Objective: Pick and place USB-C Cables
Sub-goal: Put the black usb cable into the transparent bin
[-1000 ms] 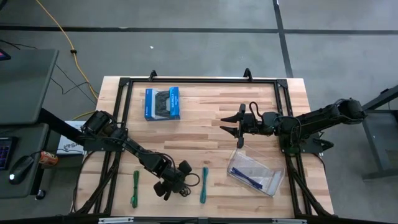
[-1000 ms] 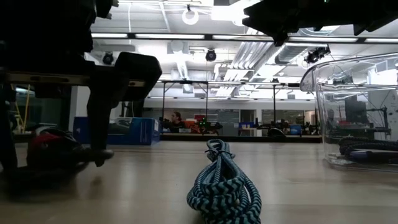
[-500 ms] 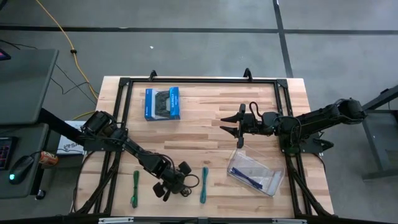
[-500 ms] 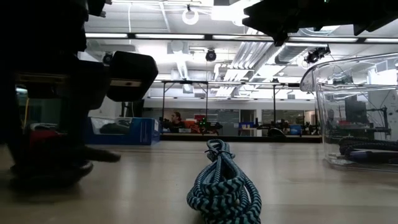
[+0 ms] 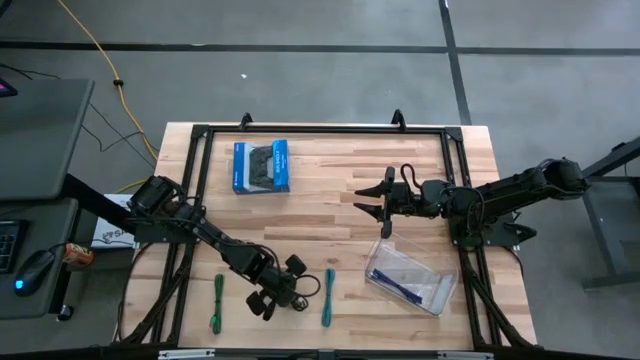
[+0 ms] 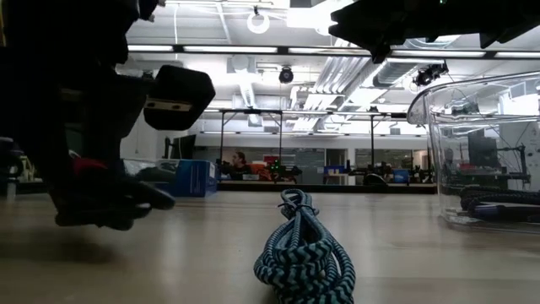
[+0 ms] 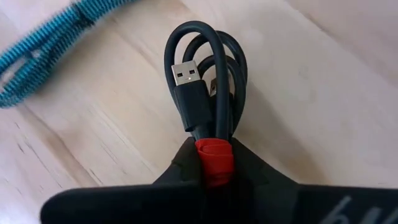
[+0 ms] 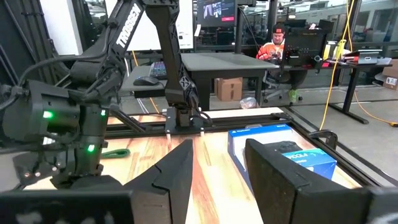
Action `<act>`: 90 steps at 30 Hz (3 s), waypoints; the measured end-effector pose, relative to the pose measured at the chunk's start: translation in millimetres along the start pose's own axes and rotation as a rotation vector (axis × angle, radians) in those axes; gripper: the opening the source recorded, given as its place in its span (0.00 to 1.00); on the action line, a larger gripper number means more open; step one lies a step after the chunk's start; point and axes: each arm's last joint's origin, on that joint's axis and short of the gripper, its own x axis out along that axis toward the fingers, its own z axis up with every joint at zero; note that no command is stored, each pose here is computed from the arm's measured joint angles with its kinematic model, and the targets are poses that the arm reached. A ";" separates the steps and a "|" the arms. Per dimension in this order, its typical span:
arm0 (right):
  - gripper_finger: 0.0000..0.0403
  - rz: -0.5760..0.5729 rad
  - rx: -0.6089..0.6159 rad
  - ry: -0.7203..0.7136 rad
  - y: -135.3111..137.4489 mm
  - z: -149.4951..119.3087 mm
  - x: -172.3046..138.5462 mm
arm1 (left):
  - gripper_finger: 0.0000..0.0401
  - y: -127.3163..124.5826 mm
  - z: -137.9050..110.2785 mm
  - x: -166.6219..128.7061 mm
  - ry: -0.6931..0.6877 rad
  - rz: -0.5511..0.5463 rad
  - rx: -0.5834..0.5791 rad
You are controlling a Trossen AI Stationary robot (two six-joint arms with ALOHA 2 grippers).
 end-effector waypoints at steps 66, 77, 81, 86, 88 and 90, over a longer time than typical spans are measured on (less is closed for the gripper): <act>0.34 0.000 0.022 0.005 -0.1 -0.7 -0.2 | 0.03 77.2 -96.0 -148.7 -1.205 0.588 -0.498; 0.34 0.000 0.049 0.000 -0.1 -0.2 -0.2 | 0.03 64.6 -93.0 -150.3 -1.281 0.647 -0.471; 0.34 0.000 0.050 -0.004 0.0 0.2 -0.2 | 0.03 64.8 -93.3 -150.3 -1.285 0.641 -0.483; 0.34 0.000 0.050 -0.007 -0.1 0.5 -0.2 | 0.03 64.8 -93.2 -150.3 -1.286 0.639 -0.485; 0.34 0.001 0.052 -0.008 0.0 0.6 -0.2 | 0.03 64.8 -93.2 -150.1 -1.288 0.634 -0.492; 0.34 0.001 0.077 -0.027 0.0 2.4 -0.1 | 0.03 65.6 -93.5 -148.5 -1.286 0.635 -0.518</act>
